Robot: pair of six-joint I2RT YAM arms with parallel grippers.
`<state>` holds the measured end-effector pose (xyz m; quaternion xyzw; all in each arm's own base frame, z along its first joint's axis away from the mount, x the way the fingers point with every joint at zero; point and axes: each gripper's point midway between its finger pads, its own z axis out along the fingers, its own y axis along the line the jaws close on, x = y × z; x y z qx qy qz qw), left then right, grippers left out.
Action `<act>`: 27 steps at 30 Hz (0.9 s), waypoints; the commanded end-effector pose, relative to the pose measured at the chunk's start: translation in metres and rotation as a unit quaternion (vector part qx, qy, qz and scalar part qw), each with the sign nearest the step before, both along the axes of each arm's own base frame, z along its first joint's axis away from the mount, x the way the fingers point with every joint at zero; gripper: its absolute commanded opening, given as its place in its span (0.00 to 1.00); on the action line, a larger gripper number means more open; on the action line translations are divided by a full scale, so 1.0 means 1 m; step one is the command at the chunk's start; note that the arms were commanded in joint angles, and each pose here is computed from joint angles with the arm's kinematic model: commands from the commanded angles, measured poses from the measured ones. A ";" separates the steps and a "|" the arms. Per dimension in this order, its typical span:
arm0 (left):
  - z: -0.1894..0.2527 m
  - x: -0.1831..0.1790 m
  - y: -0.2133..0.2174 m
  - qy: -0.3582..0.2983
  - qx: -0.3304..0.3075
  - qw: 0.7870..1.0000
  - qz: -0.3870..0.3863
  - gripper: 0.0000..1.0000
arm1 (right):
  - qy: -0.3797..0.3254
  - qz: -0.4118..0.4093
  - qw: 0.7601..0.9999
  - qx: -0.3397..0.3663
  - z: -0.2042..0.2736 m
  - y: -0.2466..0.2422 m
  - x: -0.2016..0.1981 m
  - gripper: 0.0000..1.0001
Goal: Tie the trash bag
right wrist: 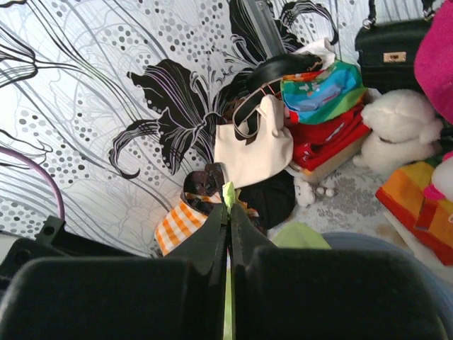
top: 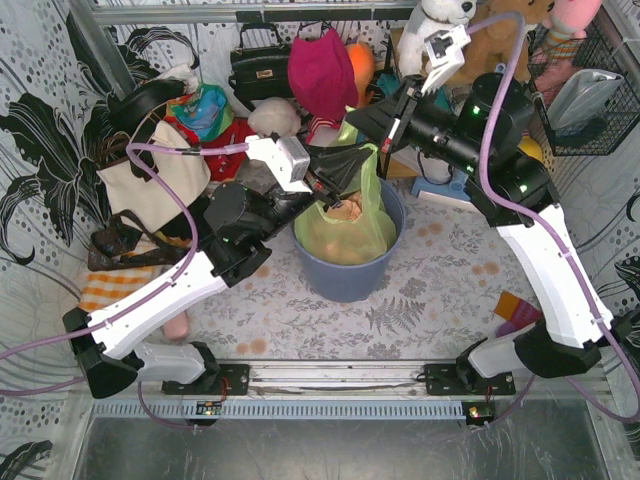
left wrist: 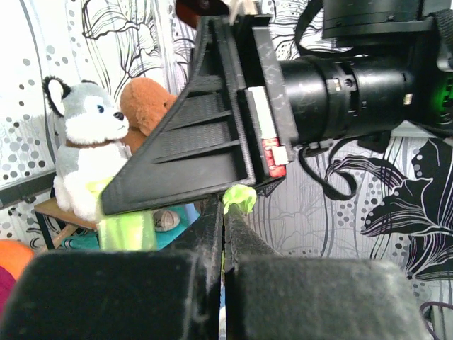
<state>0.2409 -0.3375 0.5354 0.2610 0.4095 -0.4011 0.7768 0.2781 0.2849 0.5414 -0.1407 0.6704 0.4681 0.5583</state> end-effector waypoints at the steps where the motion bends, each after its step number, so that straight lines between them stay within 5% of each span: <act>1: 0.035 -0.005 0.032 -0.036 -0.057 0.997 0.038 0.00 | 0.028 -0.010 1.000 0.006 -0.013 -0.010 -0.013 0.00; 14: 0.039 -0.013 0.050 -0.041 -0.072 0.995 0.050 0.00 | 0.035 -0.033 0.997 0.063 -0.012 -0.028 -0.028 0.00; 21: 0.045 -0.051 0.020 -0.083 -0.017 0.994 -0.072 0.00 | -0.032 -0.026 0.995 0.086 0.036 -0.005 0.003 0.00; 27: 0.035 -0.068 -0.013 -0.094 0.064 0.980 -0.161 0.00 | -0.038 0.073 0.992 0.094 0.066 0.045 0.016 0.00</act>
